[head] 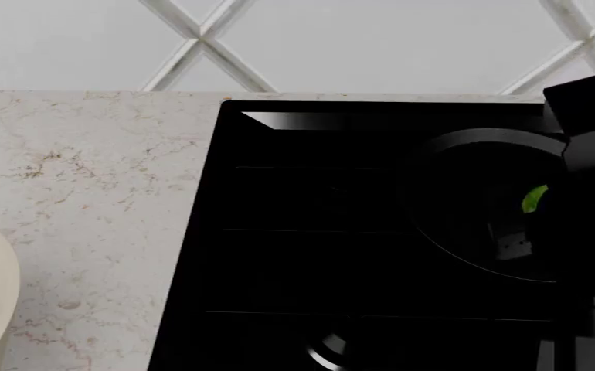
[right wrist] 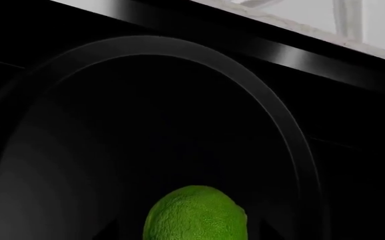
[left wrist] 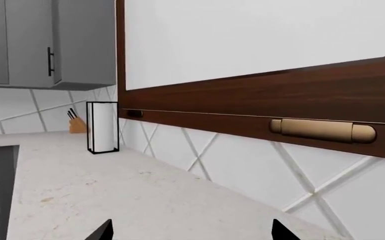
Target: Pick the lime from the pan and place it in the bowl.
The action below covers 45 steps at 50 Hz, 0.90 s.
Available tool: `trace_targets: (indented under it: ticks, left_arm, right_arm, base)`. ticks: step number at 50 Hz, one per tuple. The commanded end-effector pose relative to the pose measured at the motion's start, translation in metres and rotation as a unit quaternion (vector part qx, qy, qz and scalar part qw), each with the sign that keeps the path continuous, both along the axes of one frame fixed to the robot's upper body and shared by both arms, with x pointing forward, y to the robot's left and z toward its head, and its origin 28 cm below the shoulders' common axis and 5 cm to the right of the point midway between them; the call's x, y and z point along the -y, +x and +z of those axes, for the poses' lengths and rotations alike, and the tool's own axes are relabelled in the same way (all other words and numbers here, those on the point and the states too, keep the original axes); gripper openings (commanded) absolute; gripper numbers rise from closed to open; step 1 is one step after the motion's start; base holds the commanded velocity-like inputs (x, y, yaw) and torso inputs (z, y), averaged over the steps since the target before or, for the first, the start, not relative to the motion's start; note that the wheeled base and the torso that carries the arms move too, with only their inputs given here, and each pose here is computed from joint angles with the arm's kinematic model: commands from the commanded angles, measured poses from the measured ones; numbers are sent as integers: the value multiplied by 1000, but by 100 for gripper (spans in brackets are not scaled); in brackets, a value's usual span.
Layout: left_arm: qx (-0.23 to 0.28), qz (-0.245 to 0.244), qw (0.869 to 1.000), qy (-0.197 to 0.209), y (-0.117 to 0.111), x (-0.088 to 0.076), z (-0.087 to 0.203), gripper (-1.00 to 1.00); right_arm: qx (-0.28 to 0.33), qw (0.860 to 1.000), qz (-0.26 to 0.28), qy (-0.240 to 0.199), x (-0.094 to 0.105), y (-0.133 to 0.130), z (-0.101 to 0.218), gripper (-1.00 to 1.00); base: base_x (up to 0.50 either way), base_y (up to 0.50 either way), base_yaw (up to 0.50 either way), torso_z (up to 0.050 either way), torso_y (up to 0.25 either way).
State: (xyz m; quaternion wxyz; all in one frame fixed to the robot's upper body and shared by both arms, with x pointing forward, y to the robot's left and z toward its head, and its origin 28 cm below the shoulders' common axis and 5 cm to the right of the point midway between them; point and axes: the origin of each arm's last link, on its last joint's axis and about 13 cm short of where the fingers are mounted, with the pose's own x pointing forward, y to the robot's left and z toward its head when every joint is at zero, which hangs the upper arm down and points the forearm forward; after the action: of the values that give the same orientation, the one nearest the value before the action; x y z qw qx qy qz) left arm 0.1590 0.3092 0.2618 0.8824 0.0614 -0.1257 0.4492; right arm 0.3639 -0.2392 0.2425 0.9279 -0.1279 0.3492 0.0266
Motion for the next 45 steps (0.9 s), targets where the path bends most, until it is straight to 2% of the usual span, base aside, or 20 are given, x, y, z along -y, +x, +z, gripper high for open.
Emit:
trace_targets:
  ticks: [1,17,18,30,45]
  left_arm:
    - [10,2,1000,-6,2,-2,3,100]
    - [4,4,1000,-7,5,-1,0,100]
    - [3,4,1000,-7,6,-1,0,100]
    - [6,7,1000,-11,-2,-3,-2,100]
    - [14,5,1000,-17,-10,-7,-4,100]
  right_arm:
    - [-2,1000,6,15,-4,5,-3,100]
    - [-2,1000,3,19,-1,9,-11,100]
    - [-2,1000,4,18,-1,9,-11,-100]
    - [12,1000,3,18,-3,6,-5,-100]
    - [62,998,14,1,-13,-13,42,-100]
  base:
    - [0,0,0,0,0]
    - [0,0,0,0,0]
    - [0,0,0,0,0]
    - [0,0,0,0,0]
    - [0,0,0,0,0]
